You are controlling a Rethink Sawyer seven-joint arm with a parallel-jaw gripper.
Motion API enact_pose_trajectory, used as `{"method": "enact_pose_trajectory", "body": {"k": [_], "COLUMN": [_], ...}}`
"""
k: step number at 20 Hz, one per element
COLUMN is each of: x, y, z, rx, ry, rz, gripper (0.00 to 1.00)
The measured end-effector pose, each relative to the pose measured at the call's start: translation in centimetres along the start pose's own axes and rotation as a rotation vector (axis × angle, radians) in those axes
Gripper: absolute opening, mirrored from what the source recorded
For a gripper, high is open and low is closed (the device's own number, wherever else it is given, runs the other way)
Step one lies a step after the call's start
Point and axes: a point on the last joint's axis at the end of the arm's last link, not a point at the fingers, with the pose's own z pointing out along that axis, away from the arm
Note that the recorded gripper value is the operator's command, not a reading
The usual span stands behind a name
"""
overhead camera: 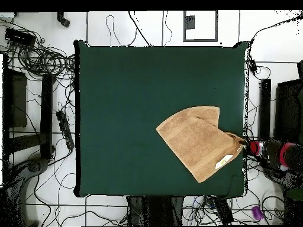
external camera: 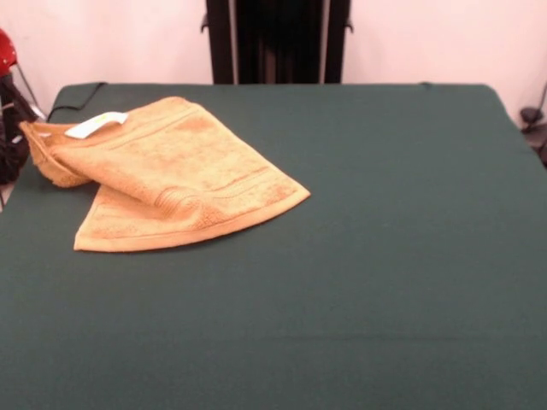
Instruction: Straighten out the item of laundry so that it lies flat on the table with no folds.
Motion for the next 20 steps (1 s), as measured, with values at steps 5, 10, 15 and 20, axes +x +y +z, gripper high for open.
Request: {"method": "enact_pose_trajectory", "body": {"k": [5,10,15,20], "x": [-0.1,-0.2,-0.2,-0.3], "y": [-0.2,-0.3,-0.3,-0.5], "z": [-0.2,-0.3,-0.4,-1.4], "rx": [0.004,0.007,0.01,0.031], "ry": [-0.004,-0.004,-0.005,-0.008], "rz": [0.003,0.002,0.002,-0.001], "gripper": [1.0,1.0,1.0,1.0]}}
